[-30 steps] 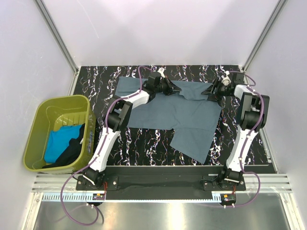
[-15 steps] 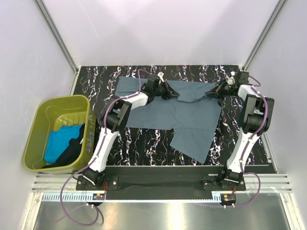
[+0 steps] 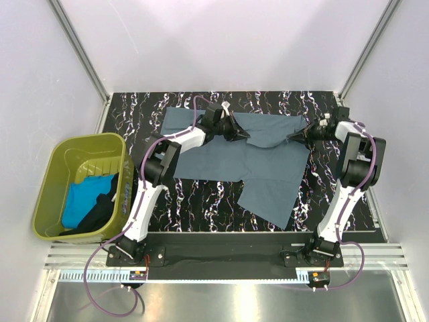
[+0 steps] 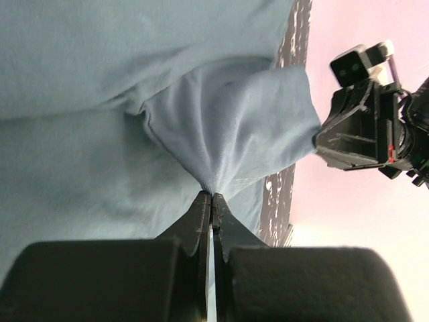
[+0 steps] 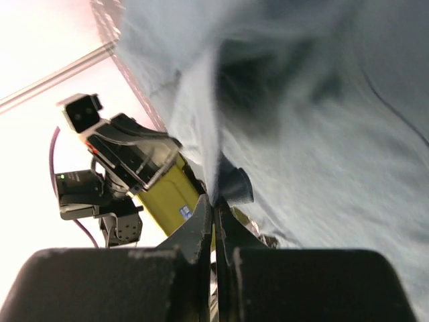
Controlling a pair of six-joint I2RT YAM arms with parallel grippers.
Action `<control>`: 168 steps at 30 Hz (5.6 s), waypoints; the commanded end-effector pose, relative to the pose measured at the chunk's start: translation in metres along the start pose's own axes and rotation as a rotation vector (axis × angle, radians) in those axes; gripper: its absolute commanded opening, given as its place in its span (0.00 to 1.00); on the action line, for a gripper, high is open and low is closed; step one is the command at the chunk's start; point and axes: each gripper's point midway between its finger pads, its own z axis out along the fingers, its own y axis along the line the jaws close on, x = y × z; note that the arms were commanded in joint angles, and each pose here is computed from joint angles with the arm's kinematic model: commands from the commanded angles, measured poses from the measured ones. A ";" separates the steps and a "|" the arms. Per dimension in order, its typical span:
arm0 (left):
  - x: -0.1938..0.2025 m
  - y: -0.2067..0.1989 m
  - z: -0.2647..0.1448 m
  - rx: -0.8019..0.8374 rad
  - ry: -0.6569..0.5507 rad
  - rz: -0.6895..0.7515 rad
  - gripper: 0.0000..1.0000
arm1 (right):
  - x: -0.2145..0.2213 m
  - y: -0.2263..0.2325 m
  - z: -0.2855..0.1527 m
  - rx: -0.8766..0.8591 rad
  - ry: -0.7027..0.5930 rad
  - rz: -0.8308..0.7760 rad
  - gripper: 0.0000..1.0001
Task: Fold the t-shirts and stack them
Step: Fold the tshirt
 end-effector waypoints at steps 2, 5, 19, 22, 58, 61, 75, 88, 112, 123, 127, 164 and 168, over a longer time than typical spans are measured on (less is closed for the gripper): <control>0.009 -0.029 -0.017 0.037 0.045 0.041 0.00 | 0.030 0.005 -0.016 0.022 0.030 0.051 0.00; 0.011 -0.024 -0.017 0.025 0.061 0.037 0.01 | 0.038 -0.008 -0.017 0.064 0.026 0.057 0.00; 0.020 -0.010 -0.016 -0.023 0.119 0.013 0.02 | 0.049 -0.036 -0.014 0.139 0.034 0.079 0.00; 0.021 -0.007 -0.017 -0.034 0.126 0.010 0.02 | 0.050 -0.037 -0.016 0.153 0.029 0.074 0.00; -0.146 0.052 -0.159 -0.130 -0.186 0.127 0.32 | -0.125 0.019 -0.010 0.263 -0.334 -0.319 0.56; -0.171 0.071 -0.167 -0.114 -0.246 0.059 0.32 | -0.138 0.033 -0.007 0.229 -0.357 -0.339 0.55; -0.220 0.130 -0.182 -0.078 -0.377 -0.144 0.29 | -0.165 0.025 0.039 0.188 -0.337 -0.326 0.49; -0.221 0.171 -0.191 -0.148 -0.394 -0.246 0.25 | -0.189 -0.005 0.043 0.319 -0.446 -0.262 0.11; -0.226 0.113 -0.232 -0.317 -0.439 -0.037 0.40 | -0.187 0.047 -0.025 0.437 -0.593 -0.298 0.69; -0.090 0.034 -0.238 -0.351 -0.245 0.162 0.42 | -0.097 0.026 -0.088 0.612 -0.420 -0.306 0.91; -0.028 0.018 -0.226 -0.270 -0.110 0.212 0.41 | -0.050 0.026 -0.075 0.432 -0.357 -0.354 0.91; 0.016 -0.008 0.008 -0.059 -0.064 0.117 0.43 | 0.022 -0.057 -0.015 0.181 -0.224 -0.352 0.52; 0.020 -0.003 0.010 -0.079 -0.051 0.123 0.43 | 0.026 -0.063 -0.013 0.184 -0.215 -0.338 0.53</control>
